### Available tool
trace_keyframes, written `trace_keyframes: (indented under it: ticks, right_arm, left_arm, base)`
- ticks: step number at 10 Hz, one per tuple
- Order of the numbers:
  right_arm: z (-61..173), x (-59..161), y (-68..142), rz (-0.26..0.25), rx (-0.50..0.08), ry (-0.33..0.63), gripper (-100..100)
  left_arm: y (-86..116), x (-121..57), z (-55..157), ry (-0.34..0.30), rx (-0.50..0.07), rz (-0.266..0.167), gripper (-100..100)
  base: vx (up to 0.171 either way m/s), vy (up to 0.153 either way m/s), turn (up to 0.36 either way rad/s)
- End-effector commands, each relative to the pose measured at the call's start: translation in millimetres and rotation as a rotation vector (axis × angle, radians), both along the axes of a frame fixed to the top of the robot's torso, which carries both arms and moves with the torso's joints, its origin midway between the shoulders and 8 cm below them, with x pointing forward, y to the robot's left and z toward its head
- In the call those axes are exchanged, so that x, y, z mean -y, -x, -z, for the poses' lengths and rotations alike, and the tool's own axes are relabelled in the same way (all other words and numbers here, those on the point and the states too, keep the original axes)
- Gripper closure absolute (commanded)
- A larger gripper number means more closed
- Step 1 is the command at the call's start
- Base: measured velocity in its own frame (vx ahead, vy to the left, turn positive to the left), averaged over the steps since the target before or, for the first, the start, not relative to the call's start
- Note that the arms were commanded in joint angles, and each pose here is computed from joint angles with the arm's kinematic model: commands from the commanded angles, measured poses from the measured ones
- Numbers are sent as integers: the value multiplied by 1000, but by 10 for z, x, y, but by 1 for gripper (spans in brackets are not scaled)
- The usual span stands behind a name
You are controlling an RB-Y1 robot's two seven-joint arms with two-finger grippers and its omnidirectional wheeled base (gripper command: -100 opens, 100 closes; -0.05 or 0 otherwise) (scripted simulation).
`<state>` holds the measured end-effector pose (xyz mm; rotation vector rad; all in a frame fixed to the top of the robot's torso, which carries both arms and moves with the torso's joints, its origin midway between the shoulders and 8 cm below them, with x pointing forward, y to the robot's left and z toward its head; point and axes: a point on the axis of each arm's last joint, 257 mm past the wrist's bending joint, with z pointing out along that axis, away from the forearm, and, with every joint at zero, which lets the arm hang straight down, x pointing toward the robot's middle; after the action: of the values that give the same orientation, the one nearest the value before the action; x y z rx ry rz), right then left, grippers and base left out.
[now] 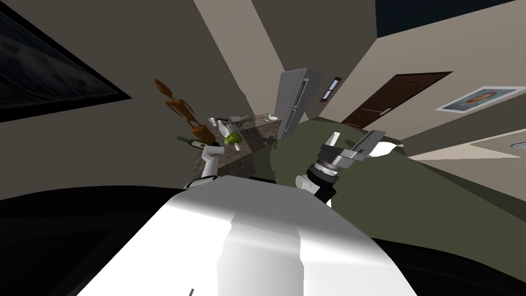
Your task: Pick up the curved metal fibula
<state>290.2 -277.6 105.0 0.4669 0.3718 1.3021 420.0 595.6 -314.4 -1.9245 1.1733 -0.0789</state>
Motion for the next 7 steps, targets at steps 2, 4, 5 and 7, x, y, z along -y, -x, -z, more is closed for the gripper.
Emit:
trace_keyframes:
  ticks: [2, 4, 5, 7]
  right_arm:
    - [0, 0, 0, 0, 0, 0, 0]
    - [0, 0, 0, 0, 0, 0, 0]
    - [0, 0, 0, 0, 0, 0, 0]
    - [0, 0, 0, 0, 0, 0, 0]
  left_arm:
    - [-1, -6, 2, 0, 1, -1, 100]
    - [15, 5, 33, 6, -4, -3, 100]
    - [14, 4, 29, 6, -2, -4, 100]
    - [16, 3, 31, 6, -3, -4, 0]
  base:
    - [-10, 0, -10]
    - [-4, -3, 5]
    - [0, 0, 0]
    - [0, 0, 0]
